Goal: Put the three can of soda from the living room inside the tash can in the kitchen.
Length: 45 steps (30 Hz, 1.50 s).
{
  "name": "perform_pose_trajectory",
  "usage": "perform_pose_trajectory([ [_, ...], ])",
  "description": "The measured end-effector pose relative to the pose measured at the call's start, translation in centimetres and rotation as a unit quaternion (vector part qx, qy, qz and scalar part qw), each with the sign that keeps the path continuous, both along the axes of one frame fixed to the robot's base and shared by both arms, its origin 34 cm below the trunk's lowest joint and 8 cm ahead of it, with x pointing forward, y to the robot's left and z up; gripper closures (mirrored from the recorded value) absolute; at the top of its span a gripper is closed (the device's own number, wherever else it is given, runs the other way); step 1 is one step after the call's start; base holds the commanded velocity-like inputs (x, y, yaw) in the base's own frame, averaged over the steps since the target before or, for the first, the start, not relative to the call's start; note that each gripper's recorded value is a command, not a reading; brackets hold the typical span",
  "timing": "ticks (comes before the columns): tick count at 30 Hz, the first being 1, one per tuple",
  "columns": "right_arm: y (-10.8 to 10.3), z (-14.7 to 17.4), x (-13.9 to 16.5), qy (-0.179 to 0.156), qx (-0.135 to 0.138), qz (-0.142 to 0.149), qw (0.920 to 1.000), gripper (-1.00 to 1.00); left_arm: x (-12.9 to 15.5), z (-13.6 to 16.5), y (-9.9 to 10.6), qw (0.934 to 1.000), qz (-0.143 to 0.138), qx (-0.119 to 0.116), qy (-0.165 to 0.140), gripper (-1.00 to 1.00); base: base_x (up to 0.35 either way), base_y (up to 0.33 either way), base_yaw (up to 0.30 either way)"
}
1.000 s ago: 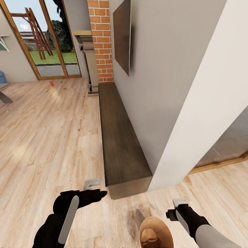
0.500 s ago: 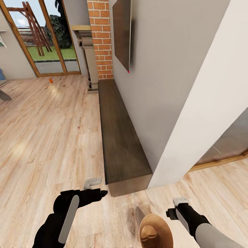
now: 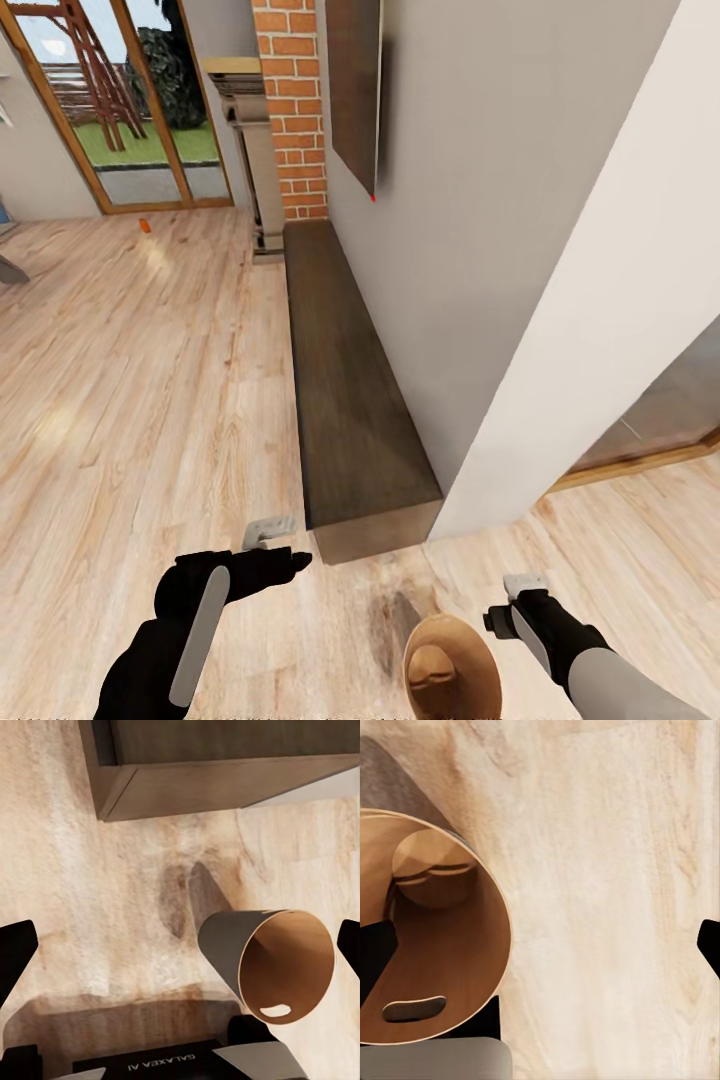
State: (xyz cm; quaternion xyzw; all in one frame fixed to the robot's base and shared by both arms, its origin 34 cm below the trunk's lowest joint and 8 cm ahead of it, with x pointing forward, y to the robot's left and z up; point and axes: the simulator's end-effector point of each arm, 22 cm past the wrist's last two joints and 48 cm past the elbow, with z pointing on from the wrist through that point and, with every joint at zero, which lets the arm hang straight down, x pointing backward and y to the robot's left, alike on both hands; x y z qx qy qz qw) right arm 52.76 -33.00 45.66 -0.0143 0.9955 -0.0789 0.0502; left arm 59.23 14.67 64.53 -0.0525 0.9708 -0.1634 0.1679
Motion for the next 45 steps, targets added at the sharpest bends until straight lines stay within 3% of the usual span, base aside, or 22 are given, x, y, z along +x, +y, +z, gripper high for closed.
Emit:
perform_pose_trajectory([
  [28, -0.1, -5.4, -0.8, 0.007, -0.001, 0.001, 1.0, -1.0, -0.5, -5.3, 0.0, 1.0, 0.0, -0.001, 0.003, -1.0, 0.0, 0.0, 0.0],
  [45, 0.0, -8.6, -1.1, 0.006, -0.001, 0.002, 1.0, -1.0, 0.0, -7.3, -0.1, 0.9999, -0.002, -0.001, -0.015, -1.0, 0.0, 0.0, 0.0],
])
